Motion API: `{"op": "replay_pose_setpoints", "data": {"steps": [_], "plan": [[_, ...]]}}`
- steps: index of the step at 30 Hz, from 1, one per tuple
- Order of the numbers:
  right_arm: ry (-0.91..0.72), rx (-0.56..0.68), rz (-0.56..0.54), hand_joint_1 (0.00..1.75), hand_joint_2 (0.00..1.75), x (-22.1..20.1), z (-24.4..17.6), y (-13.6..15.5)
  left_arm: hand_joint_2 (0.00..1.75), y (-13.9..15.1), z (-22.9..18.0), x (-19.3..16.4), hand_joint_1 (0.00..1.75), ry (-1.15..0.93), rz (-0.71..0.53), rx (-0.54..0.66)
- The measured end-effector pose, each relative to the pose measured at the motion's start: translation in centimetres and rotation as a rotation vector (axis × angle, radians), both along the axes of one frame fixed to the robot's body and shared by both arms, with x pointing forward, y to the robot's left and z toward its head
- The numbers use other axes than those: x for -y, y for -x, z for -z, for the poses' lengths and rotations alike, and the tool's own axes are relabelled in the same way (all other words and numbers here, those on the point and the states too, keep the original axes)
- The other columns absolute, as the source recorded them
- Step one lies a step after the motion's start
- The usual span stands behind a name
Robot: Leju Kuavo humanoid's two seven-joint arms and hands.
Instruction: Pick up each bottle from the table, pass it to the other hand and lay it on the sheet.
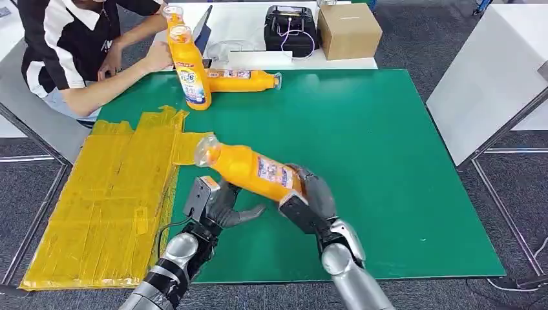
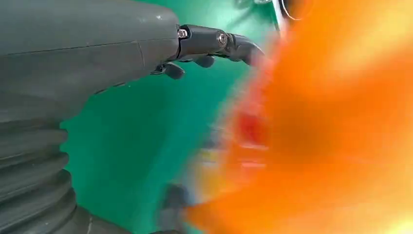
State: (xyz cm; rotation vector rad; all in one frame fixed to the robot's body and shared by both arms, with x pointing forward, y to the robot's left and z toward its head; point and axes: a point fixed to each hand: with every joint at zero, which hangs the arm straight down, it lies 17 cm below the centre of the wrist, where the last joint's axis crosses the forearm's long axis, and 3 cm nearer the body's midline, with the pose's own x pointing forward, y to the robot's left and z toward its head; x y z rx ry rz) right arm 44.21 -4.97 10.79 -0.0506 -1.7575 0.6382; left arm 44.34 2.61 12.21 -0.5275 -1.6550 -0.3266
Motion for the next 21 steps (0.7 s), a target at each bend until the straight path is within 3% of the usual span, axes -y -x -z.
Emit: {"op": "replay_pose_setpoints", "data": {"steps": [20, 21], "plan": [[0.014, -0.102, -0.089, 1.75, 1.75, -4.1, 3.6, 2.1, 1.75, -0.1, 0.1, -0.4, 0.00, 0.037, -0.006, -0.030], [0.016, -0.104, -0.091, 1.75, 1.75, -4.2, 3.7, 2.1, 1.75, 0.0, 0.0, -0.3, 1.62, 0.053, 0.000, -0.035]]}}
